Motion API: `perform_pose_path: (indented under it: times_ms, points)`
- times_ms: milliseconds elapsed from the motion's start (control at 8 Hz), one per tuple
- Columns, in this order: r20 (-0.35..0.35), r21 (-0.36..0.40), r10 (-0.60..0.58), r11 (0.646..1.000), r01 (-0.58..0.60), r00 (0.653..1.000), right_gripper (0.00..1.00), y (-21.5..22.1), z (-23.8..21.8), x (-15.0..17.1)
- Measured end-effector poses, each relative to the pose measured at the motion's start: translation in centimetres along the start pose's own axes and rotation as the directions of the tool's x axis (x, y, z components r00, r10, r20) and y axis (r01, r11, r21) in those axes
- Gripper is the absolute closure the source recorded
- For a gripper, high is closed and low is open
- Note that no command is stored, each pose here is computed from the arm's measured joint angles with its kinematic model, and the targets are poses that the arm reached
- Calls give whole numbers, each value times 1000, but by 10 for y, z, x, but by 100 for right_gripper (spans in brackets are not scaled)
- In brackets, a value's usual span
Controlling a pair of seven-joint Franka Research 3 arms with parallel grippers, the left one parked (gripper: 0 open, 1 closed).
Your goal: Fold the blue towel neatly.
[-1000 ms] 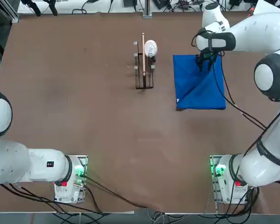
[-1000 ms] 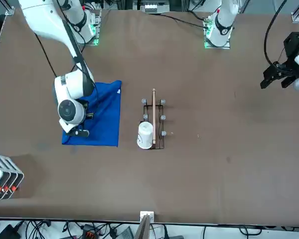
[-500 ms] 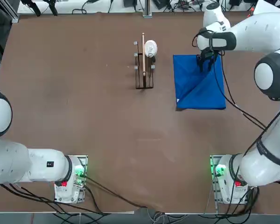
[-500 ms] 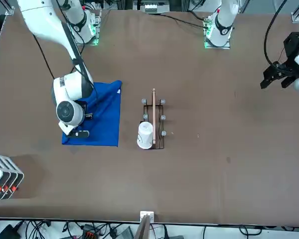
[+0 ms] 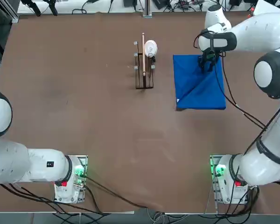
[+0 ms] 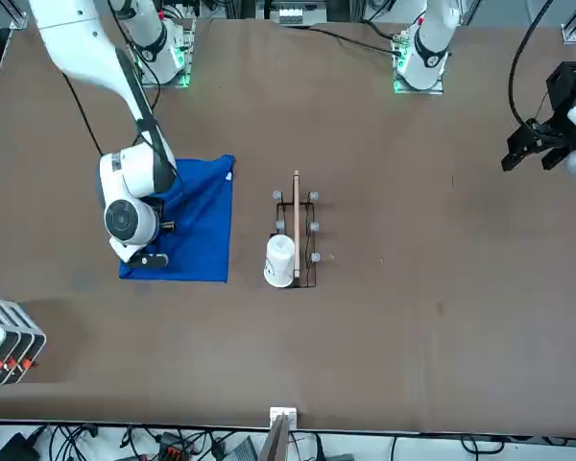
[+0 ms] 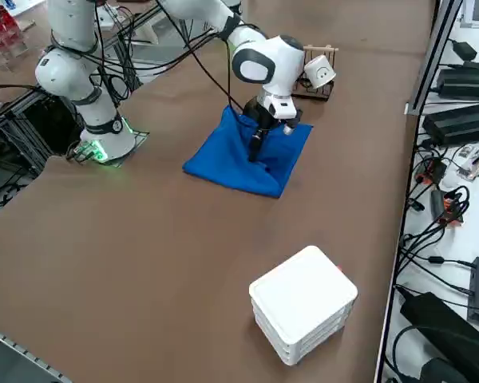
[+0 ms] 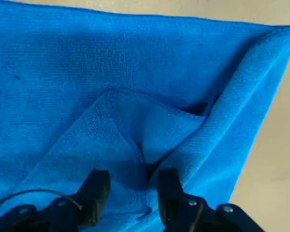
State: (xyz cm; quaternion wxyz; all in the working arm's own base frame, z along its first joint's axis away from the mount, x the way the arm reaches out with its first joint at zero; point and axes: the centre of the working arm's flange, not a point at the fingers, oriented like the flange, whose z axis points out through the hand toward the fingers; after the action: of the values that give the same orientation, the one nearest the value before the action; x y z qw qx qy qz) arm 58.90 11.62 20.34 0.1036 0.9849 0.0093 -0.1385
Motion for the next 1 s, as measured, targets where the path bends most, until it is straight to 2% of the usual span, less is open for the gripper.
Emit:
perform_pose_path:
  times_ms: [750, 1000]
  points:
    - [47, -12, -6, 1000, 6, 999, 36, -2, 7, -5]
    - [57, -13, -7, 1000, 8, 998, 39, -3, 9, -7]
